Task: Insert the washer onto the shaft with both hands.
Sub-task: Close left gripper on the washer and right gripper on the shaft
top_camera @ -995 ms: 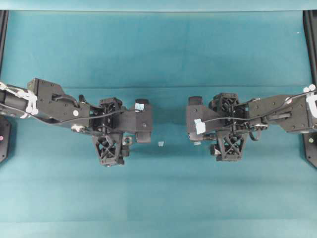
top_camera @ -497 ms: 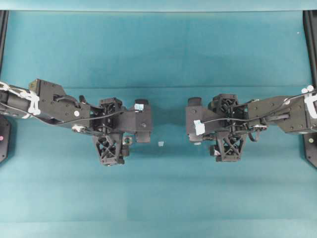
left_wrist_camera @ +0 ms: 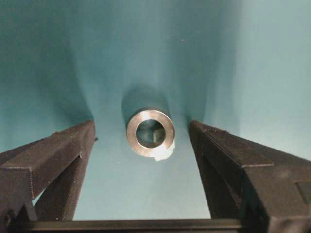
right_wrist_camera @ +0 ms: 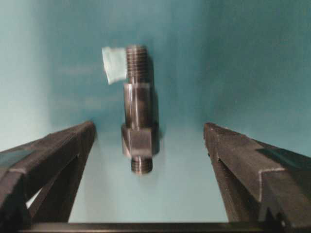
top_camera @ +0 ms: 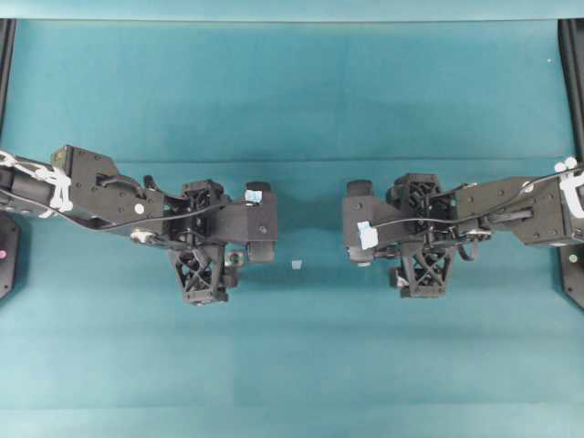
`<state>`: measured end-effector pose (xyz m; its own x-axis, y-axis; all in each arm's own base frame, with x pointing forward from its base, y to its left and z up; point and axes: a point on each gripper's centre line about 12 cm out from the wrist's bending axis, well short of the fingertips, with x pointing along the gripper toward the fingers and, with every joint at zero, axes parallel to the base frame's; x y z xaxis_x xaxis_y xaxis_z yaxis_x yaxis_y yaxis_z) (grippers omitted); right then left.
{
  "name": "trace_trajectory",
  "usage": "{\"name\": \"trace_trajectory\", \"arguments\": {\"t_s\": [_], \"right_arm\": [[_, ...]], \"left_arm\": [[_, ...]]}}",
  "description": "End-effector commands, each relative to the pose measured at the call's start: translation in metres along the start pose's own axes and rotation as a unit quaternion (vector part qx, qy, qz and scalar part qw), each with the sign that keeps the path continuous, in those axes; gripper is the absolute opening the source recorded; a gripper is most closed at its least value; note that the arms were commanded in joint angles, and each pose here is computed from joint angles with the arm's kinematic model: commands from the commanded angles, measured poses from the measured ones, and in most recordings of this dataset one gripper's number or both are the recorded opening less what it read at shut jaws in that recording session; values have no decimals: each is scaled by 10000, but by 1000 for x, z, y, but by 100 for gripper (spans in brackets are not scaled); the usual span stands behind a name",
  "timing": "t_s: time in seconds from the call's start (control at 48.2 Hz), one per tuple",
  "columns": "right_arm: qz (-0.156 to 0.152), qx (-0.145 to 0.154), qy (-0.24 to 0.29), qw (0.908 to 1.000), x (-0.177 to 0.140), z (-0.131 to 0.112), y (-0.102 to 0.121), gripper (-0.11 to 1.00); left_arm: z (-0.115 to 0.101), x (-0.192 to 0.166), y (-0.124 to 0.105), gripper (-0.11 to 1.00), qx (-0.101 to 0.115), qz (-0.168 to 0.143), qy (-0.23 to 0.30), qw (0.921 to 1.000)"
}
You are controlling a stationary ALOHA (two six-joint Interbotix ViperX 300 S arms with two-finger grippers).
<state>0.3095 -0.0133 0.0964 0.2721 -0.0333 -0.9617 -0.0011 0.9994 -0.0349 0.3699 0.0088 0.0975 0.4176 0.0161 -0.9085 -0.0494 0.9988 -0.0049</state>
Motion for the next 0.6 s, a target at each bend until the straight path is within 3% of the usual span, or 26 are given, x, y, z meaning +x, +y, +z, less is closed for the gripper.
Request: {"name": "trace_trajectory", "arguments": {"t_s": [0.0,0.58], "right_arm": [[4,-30,-23,10000,-2,2,0,93],[-13,19,-13,10000,3,3,-4,93]], "left_arm": [[0,1,0,84,-8,2,-8,10000],[1,0,0,84,-16,2,-23,10000]]}}
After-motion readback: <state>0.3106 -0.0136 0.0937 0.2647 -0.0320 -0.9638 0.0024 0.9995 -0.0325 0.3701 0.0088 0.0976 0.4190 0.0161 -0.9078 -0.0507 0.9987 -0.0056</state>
